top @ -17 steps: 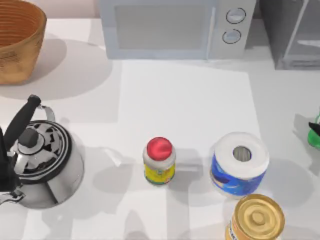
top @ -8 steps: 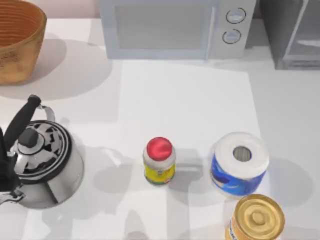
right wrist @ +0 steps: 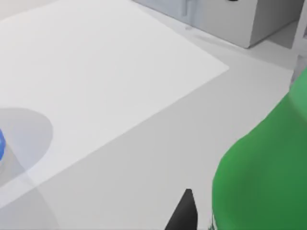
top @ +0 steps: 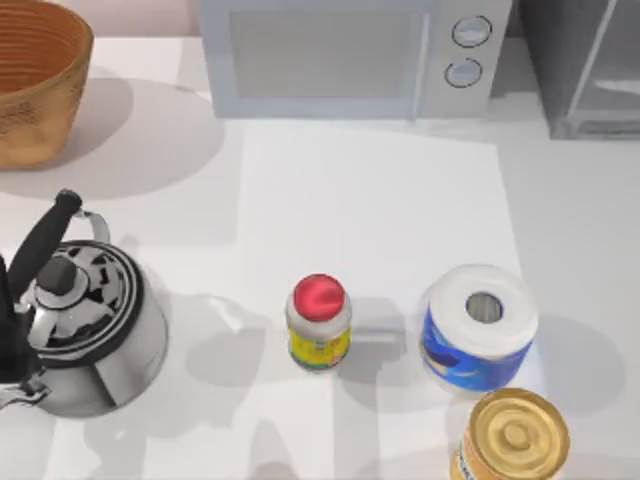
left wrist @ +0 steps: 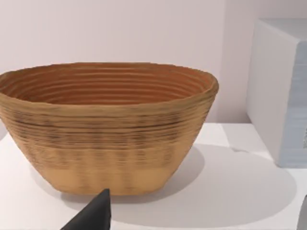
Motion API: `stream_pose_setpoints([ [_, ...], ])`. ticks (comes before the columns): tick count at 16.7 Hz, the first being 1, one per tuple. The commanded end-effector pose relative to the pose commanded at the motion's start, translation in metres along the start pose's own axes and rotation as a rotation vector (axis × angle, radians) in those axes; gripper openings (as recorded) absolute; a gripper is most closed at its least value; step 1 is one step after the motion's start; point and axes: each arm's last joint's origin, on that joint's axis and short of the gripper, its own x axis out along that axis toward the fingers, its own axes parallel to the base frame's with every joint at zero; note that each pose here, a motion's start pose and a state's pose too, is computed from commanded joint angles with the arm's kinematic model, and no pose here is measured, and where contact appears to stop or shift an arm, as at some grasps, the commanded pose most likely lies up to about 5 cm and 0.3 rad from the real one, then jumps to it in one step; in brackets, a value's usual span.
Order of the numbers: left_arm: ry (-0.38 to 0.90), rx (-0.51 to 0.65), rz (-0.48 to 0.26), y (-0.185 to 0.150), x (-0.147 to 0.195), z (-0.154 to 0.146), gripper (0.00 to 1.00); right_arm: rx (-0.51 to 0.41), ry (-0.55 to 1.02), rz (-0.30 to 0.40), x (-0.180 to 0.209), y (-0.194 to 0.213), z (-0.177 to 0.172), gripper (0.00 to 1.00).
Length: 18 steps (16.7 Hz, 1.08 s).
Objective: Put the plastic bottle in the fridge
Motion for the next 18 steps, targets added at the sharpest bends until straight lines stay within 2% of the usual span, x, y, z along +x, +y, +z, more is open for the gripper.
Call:
stream_pose_setpoints([
  [1, 0.000, 0.000, 0.000, 0.000, 0.000, 0.000, 1.00, 0.004, 0.005, 0.044, 0.011, 0.009, 0.000, 0.01],
  [6, 0.000, 0.000, 0.000, 0.000, 0.000, 0.000, 1.00, 0.043, 0.079, 0.059, 0.025, 0.036, 0.009, 0.01],
  [10, 0.000, 0.000, 0.000, 0.000, 0.000, 0.000, 1.00, 0.090, 0.198, 0.020, 0.035, 0.091, 0.026, 0.01],
  [14, 0.000, 0.000, 0.000, 0.000, 0.000, 0.000, 1.00, 0.073, 0.233, -0.148, 0.027, 0.152, 0.038, 0.01],
  [18, 0.000, 0.000, 0.000, 0.000, 0.000, 0.000, 1.00, 0.043, 0.085, -0.382, 0.011, 0.192, 0.037, 0.01],
])
